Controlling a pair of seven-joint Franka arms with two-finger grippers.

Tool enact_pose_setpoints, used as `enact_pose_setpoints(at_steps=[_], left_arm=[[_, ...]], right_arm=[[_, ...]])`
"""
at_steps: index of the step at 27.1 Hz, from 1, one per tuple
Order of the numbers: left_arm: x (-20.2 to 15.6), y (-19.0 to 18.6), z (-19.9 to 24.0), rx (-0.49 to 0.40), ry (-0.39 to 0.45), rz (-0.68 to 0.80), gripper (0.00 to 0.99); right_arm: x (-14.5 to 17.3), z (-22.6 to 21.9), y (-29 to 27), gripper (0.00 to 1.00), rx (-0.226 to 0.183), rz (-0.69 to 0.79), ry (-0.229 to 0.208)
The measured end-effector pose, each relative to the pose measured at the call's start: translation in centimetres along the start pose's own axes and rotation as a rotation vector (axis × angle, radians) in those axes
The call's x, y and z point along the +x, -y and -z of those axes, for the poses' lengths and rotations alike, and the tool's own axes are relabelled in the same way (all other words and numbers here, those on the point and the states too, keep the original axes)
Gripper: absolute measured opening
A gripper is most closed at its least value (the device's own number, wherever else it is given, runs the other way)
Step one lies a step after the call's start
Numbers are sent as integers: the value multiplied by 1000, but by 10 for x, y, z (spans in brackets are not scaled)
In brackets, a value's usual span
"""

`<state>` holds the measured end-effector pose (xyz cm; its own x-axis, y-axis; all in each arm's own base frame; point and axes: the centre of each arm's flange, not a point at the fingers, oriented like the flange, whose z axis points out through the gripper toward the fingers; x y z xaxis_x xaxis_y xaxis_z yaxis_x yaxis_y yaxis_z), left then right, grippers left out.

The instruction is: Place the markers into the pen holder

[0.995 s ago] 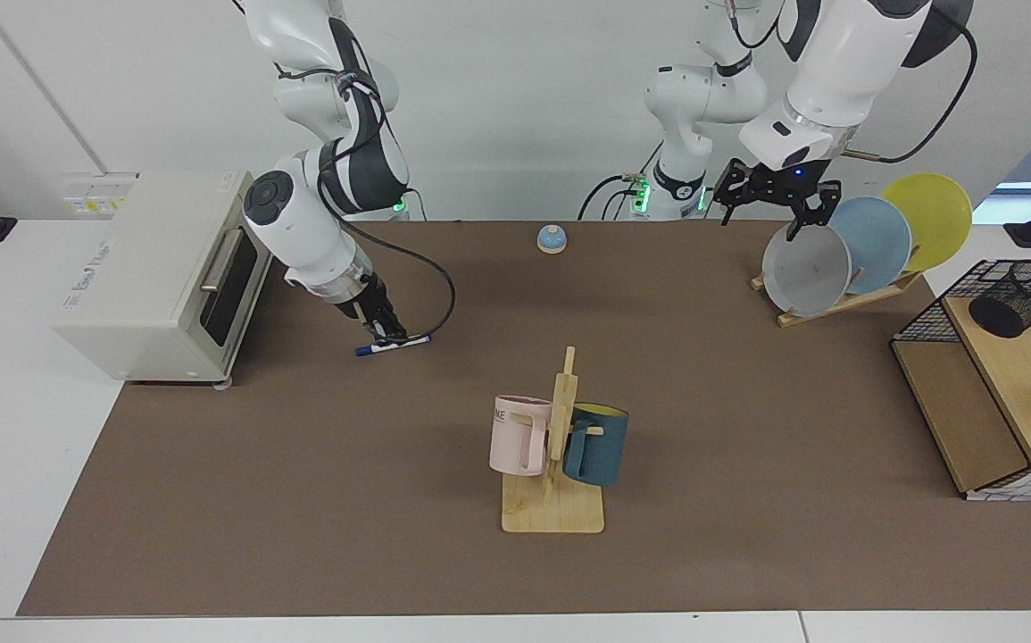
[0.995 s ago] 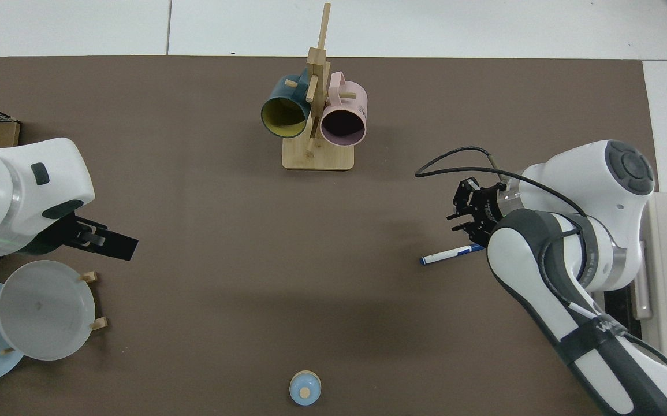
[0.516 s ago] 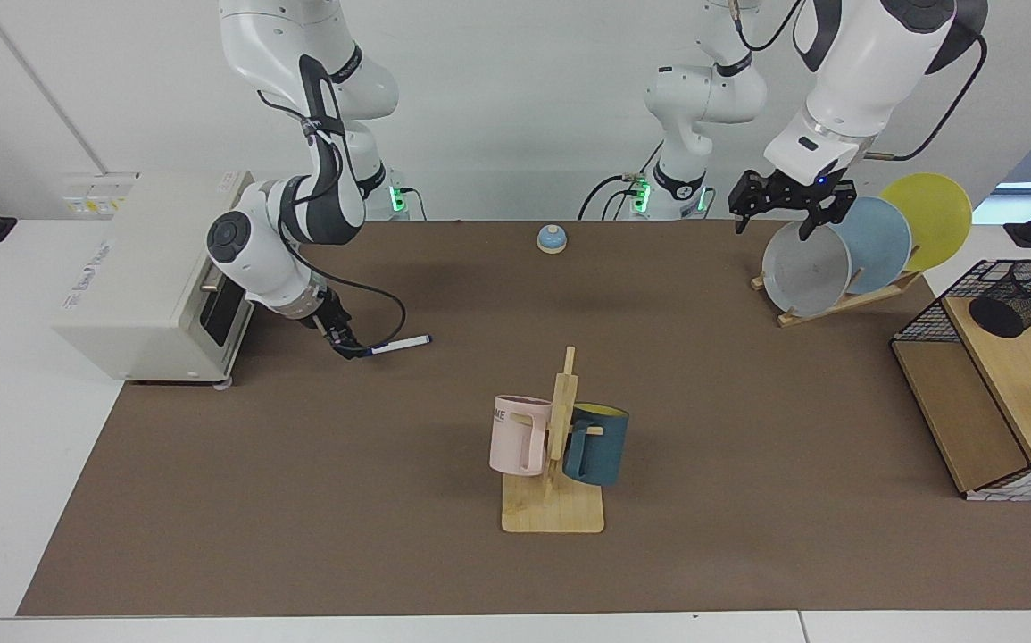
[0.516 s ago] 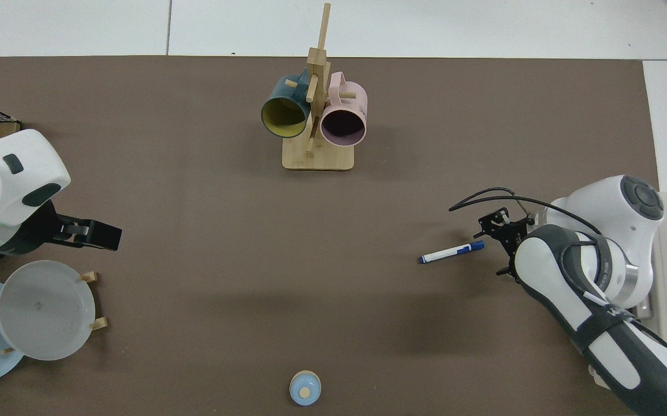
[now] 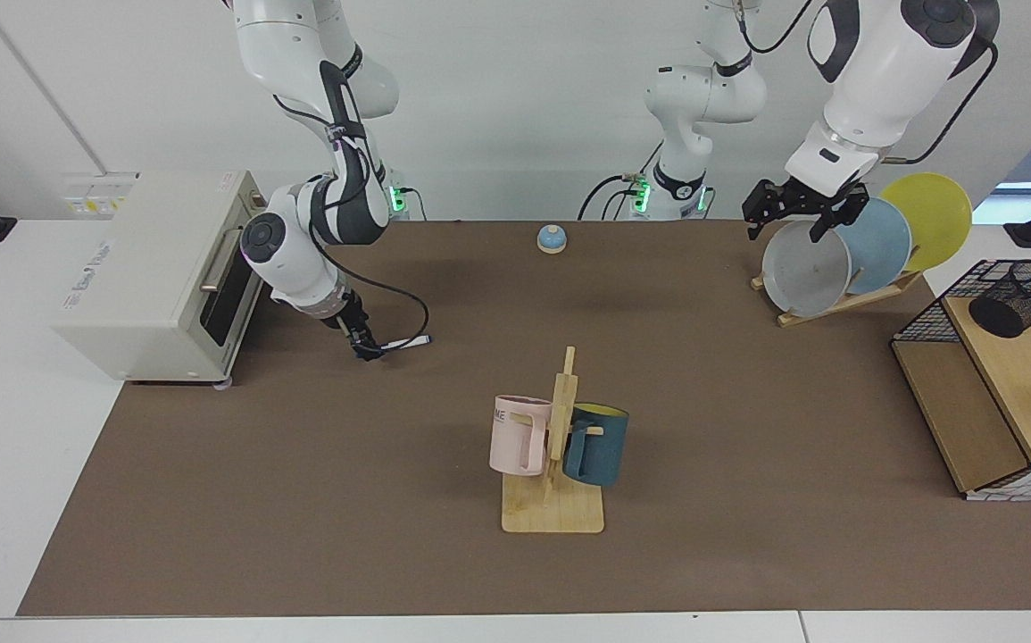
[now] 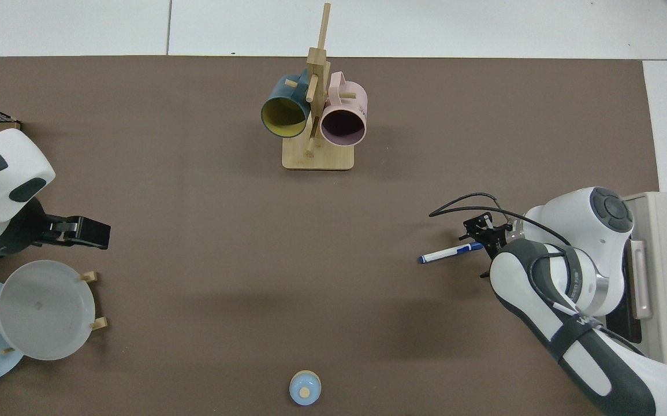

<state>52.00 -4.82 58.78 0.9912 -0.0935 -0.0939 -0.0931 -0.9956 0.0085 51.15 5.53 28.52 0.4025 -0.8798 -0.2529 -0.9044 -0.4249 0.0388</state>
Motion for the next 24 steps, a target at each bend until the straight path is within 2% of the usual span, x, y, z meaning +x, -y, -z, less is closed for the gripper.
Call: enact_pose_setpoints(at_steps=[7,9,11,12,13,14,15,17,18,21,24], left_arm=[[1,0,-3,0,3,0,991],[1,0,-4,0,4,0,991],[2,0,-4,0,5,0,991],[2,0,-4,1,5,0,991],[2,0,-4,1,5,0,991],[2,0,-5,1,5,0,991],[2,0,-5,1,5,0,991],[2,0,-5,1,5,-1,991],[2,-1,-5,1,5,-2,991],[2,-1,-5,1,5,-29,991],[3,0,-4,1,-3,-112,991]], right_arm=[[6,-10,1,943,22,-10,-19],[7,-12,1,912,26,-12,-22],[7,-10,1,767,31,-11,-24],[7,-9,1,740,32,-11,-24],[7,-9,1,634,33,-12,-25],[7,-8,1,608,35,-14,-24],[6,-8,2,502,36,-18,-22],[6,-7,2,427,40,-25,-16],[6,-7,2,330,41,-27,-14],[6,-7,2,220,42,-30,-10],[6,-7,2,216,40,-31,-7]])
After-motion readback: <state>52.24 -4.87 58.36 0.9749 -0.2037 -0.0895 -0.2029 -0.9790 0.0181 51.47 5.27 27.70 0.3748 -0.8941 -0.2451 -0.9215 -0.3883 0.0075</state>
